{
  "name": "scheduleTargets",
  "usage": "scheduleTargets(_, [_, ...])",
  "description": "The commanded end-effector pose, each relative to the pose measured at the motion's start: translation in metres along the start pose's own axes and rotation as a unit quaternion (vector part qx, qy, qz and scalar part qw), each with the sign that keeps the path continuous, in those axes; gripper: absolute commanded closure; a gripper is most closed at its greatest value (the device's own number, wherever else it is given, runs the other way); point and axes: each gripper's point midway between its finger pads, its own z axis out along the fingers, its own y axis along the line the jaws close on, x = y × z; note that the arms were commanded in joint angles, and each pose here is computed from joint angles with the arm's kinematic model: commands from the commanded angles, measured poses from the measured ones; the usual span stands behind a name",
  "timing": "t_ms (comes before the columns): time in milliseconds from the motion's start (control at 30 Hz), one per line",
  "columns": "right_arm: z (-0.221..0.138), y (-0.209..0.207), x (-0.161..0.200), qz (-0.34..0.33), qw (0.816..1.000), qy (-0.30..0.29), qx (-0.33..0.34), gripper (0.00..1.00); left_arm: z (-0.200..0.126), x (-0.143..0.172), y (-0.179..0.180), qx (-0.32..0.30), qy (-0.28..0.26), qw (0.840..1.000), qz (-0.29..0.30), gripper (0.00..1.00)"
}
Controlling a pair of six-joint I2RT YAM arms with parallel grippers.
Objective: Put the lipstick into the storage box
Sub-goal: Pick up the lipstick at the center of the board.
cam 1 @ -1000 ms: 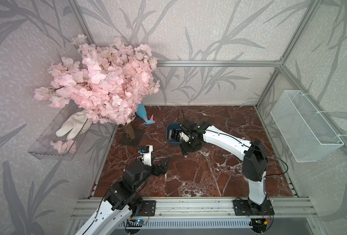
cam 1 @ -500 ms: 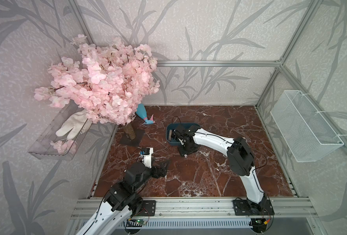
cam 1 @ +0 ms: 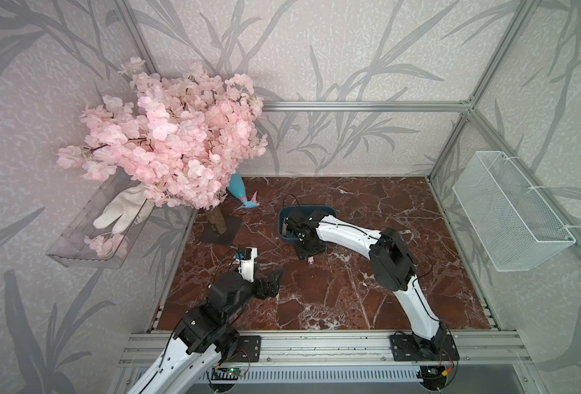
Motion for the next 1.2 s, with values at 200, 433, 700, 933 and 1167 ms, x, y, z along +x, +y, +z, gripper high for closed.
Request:
scheduleTargets(200, [0.006,-0.003,-0.001,-0.004,1.000,0.009,0.022,0.44,-0.006,-0.015,-0.001,-0.007,-0.022,1.000,0.008,0.00])
scheduleTargets(433, [0.011,-0.006,-0.001,-0.005,1.000,0.016,0.022,0.48,-0.003,-0.016,-0.001,-0.009,-0.022,1.000,0.007,0.00])
scheduleTargets(700, [0.011,-0.007,-0.002,-0.007,1.000,0.017,0.020,0.54,0.003,-0.017,-0.003,-0.008,-0.020,1.000,0.011,0.00])
scheduleTargets(933, [0.012,-0.009,-0.002,-0.006,1.000,0.019,0.019,0.58,0.005,-0.018,-0.003,-0.009,-0.020,1.000,0.011,0.00])
scheduleTargets(1167, [0.015,-0.011,0.000,-0.005,1.000,0.023,0.018,0.65,0.005,-0.018,-0.002,-0.010,-0.021,1.000,0.010,0.00])
